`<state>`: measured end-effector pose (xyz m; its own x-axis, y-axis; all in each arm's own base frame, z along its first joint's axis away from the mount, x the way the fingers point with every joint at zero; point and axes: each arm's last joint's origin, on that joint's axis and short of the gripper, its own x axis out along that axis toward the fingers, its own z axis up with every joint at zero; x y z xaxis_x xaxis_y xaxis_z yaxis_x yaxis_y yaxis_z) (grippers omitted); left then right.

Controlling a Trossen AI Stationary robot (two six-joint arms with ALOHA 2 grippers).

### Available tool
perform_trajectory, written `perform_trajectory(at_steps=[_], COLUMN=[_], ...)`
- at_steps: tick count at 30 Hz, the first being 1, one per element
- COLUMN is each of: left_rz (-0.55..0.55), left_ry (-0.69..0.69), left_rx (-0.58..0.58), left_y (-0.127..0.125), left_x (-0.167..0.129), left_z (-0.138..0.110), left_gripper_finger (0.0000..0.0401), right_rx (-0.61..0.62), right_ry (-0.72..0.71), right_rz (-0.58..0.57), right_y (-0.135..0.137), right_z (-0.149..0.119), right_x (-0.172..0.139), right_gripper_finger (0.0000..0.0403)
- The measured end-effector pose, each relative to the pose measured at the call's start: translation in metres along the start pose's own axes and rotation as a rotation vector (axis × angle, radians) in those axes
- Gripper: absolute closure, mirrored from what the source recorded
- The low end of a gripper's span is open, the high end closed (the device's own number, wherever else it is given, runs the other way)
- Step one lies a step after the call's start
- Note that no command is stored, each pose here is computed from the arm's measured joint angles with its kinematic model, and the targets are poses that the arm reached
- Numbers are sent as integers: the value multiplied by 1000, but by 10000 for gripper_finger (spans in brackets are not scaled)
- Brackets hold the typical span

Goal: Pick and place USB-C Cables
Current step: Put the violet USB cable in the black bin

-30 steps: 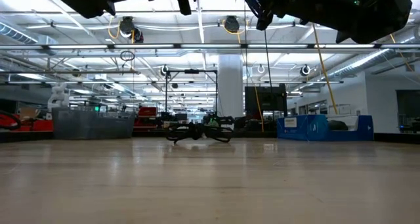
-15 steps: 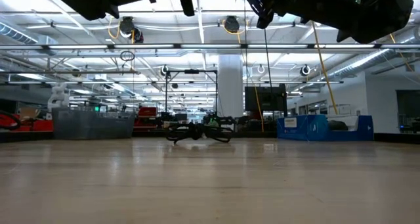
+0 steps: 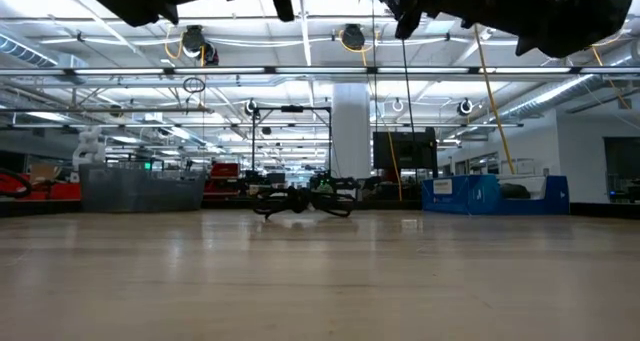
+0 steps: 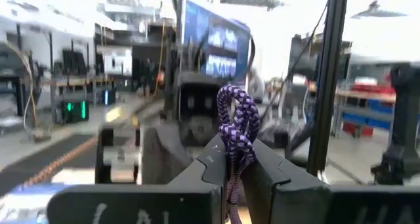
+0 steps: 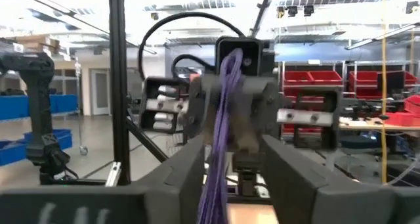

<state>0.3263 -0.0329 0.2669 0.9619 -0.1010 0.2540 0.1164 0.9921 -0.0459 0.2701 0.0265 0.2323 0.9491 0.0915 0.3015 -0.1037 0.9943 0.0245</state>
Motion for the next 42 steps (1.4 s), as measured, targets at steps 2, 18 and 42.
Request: perform_trajectory(at_steps=[2, 18, 42], left_rz=[6, 204, 889], left_ry=[6, 253, 454], left_rx=[2, 49, 23], left_y=[2, 31, 93], left_x=[-2, -45, -147], left_z=[5, 52, 99], left_gripper_finger=[370, 369, 368], right_rx=[-17, -266, -362], right_ry=[10, 229, 421], right_rz=[-10, -276, -349], right_y=[-2, -25, -50], right_z=[7, 43, 30], right_x=[-2, -32, -42], right_gripper_finger=[238, 195, 197])
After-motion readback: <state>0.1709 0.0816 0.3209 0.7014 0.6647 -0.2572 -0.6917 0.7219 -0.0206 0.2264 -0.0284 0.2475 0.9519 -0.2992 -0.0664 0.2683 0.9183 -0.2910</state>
